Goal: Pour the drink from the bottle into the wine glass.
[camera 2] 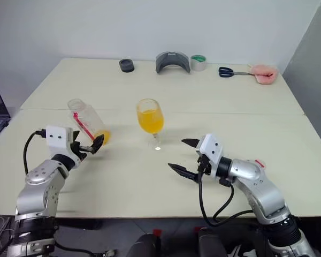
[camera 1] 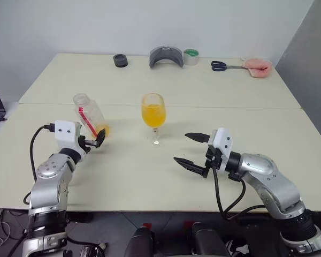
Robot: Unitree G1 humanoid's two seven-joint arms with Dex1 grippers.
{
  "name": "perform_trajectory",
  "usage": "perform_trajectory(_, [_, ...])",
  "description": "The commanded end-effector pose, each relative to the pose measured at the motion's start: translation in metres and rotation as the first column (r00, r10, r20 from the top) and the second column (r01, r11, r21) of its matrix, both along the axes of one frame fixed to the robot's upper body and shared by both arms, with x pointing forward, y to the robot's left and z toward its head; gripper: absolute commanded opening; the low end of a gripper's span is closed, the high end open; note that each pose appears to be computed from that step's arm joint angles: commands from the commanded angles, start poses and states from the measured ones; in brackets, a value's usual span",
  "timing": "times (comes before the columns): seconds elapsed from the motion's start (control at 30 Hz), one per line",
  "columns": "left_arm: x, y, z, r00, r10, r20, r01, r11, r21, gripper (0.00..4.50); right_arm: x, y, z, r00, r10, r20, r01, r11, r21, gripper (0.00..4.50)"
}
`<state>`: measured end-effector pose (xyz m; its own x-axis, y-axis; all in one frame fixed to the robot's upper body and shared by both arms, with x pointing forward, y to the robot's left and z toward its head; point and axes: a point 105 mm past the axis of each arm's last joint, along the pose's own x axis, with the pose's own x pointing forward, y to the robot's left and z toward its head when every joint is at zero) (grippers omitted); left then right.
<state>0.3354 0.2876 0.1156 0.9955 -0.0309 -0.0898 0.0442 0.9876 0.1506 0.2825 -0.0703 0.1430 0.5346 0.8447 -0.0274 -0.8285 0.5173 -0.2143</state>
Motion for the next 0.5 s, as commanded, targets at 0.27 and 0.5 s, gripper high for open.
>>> perform_trajectory(0.27, [-0.029, -0.014, 0.008, 0.994, 0.023, 0.108, -0.027, 0.999, 0.03, 4.48, 0.035, -0.071, -0.018, 0.78, -0.621, -0.078, 0.613, 0.731, 0.3, 4.5])
perform_trajectory(0.5, [-0.035, -0.017, 0.015, 0.985, 0.013, 0.17, -0.02, 0.999, 0.042, 4.48, 0.041, -0.071, -0.021, 0.762, -0.646, -0.045, 0.629, 0.723, 0.284, 4.5])
